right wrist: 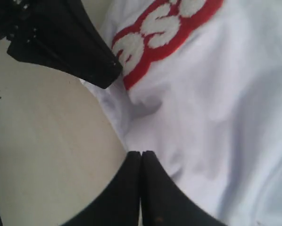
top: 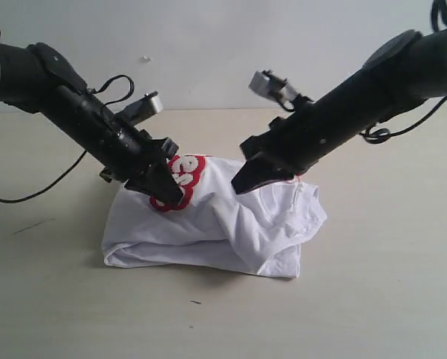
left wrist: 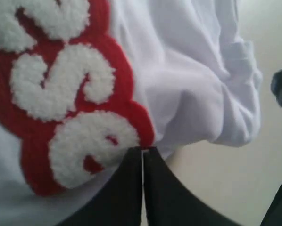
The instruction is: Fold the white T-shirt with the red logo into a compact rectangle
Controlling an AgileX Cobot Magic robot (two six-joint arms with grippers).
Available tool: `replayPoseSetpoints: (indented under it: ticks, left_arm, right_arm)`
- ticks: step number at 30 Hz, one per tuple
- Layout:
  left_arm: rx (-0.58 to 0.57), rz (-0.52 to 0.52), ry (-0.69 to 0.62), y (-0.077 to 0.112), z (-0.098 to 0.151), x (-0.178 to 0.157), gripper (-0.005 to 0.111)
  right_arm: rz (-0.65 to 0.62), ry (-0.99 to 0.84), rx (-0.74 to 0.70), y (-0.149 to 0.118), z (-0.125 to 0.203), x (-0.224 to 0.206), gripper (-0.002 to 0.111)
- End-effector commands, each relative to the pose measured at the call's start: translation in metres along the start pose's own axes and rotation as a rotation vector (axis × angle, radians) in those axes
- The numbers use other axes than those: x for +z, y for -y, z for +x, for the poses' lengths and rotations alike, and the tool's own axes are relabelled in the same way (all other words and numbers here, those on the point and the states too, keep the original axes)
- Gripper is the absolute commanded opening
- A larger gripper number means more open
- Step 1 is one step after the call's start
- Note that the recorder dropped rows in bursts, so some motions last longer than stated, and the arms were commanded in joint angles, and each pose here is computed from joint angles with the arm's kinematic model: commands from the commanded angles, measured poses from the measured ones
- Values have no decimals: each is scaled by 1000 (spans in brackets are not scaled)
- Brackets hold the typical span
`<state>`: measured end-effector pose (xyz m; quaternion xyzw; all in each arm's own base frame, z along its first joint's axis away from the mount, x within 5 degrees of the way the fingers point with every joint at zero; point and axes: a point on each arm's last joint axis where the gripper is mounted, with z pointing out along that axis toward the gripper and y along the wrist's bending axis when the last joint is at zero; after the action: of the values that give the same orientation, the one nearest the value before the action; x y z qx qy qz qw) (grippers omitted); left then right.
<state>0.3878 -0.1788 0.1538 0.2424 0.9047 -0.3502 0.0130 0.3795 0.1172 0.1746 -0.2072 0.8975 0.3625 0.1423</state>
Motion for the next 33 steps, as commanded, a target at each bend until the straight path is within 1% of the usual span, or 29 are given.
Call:
replayPoseSetpoints:
  ticks: [1, 2, 4, 7, 8, 11, 13, 15, 17, 18, 20, 21, 22, 25, 26, 27, 28, 29, 30, 31, 32, 33]
  left_arm:
    - [-49, -98, -202, -28, 18, 23, 2]
    - [-70, -133, -275, -36, 26, 27, 3]
    - [-62, -210, -358, -50, 34, 32, 6]
    - [-77, -220, -406, -57, 46, 35, 10]
    - [-77, -219, -415, -58, 49, 36, 10]
    - [-83, -209, -407, -60, 49, 34, 10]
    - [-52, -147, -349, -58, 45, 27, 10]
    - [-58, -130, -309, -53, 42, 18, 9]
    - [-42, -153, -305, -49, 44, 8, 9]
    - [-39, -164, -314, -49, 46, 6, 9]
    - [-58, -164, -329, -51, 51, 8, 9]
    - [-64, -161, -337, -52, 54, 9, 9]
    - [-64, -161, -337, -52, 54, 9, 9]
    - [-88, -136, -287, -50, 51, 0, 10]
    - [-94, -126, -246, -48, 49, -10, 17]
    - [-94, -114, -218, -46, 47, -16, 22]
    - [-85, -83, -152, -41, 44, -30, 34]
    - [-78, -72, -119, -38, 42, -38, 41]
    - [-74, -75, -73, -34, 41, -52, 50]
    - [-71, -83, -53, -32, 41, -61, 53]
    - [-64, -96, -17, -28, 42, -75, 52]
    - [-67, -101, -3, -27, 42, -81, 52]
  right_arm:
    - [18, -50, -5, 4, 6, 41, 0]
    - [56, -46, 44, 12, 7, 46, 0]
    - [185, -36, 90, 29, 9, 49, 0]
    - [369, 7, 90, 48, 6, 47, 0]
    - [388, 16, 110, 50, 6, 47, 0]
    - [391, 37, 106, 50, 4, 46, 0]
    - [409, 67, 80, 47, -1, 40, 0]
    - [443, 117, 70, 46, -7, 35, 0]
    - [490, 188, 57, 48, -14, 30, 0]
    - [511, 228, 76, 50, -16, 28, 0]
    - [526, 238, 75, 54, -16, 30, 0]
    - [541, 212, 57, 59, -13, 33, 0]
    - [547, 201, 69, 62, -11, 35, 0]
    - [600, 143, 142, 84, 2, 42, 0]
    - [632, 141, 154, 90, 3, 38, 0]
    - [646, 150, 152, 90, 2, 32, 0]
    - [673, 174, 121, 88, -3, 20, 0]
    - [681, 195, 104, 84, -7, 12, 0]
    - [689, 253, 84, 74, -16, -5, 0]
    - [692, 278, 71, 68, -20, -12, 0]
    - [696, 318, 50, 57, -26, -25, 0]
    - [692, 333, 51, 54, -28, -28, 0]
